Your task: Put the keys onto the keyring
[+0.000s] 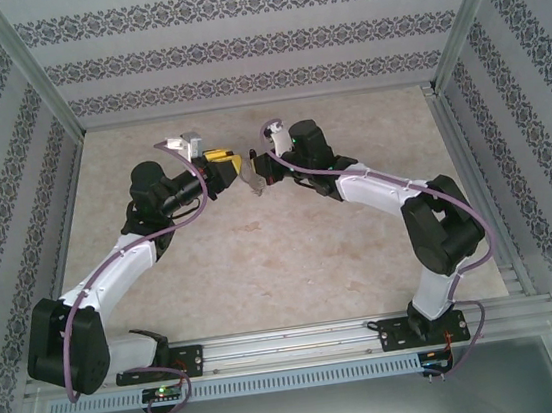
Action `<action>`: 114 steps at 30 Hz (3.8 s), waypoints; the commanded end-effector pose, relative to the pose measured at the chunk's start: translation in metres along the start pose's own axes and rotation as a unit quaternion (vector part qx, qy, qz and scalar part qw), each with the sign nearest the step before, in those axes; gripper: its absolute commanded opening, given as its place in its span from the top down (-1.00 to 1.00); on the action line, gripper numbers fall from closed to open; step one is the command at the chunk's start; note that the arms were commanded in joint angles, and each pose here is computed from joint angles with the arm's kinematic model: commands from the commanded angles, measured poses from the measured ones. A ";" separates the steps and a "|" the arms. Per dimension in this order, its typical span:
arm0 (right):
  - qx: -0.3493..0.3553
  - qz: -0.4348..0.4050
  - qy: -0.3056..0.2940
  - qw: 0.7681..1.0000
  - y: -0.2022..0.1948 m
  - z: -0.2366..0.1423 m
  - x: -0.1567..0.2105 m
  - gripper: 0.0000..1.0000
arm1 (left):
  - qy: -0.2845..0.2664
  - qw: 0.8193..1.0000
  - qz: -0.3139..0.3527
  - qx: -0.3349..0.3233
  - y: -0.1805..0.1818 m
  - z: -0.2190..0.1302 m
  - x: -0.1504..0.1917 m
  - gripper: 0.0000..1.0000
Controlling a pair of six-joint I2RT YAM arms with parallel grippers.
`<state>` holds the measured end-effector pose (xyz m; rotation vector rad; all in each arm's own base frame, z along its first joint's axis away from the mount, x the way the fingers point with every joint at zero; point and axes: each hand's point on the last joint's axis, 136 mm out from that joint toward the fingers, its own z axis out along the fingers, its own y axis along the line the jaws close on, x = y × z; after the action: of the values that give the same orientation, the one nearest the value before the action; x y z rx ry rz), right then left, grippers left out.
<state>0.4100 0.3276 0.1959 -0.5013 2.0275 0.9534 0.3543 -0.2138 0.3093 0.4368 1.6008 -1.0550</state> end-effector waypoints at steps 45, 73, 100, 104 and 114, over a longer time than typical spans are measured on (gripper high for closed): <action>-0.045 0.034 0.150 0.987 0.067 0.004 0.201 1.00 | 0.004 1.000 -0.014 -0.007 0.000 -0.003 -0.010 0.24; 0.141 0.012 -0.042 0.989 0.017 -0.167 0.089 -0.95 | -0.004 0.997 0.019 -0.075 0.015 -0.021 0.004 -0.99; 0.643 0.033 -0.141 0.752 -0.252 -0.295 0.080 -0.95 | 0.026 0.847 0.169 -0.504 0.200 -0.156 0.079 -1.00; 0.614 0.004 -0.163 0.773 -0.256 -0.280 0.076 -0.95 | 0.030 0.849 0.175 -0.498 0.202 -0.151 0.077 -1.00; 0.526 -0.043 -0.148 0.836 -0.242 -0.247 0.076 -0.95 | 0.038 0.854 0.159 -0.494 0.205 -0.161 0.115 -1.00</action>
<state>0.3789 -0.0375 0.1089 0.2865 1.9076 -0.3152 0.3723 -0.0036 0.1231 0.0243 1.8633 0.1298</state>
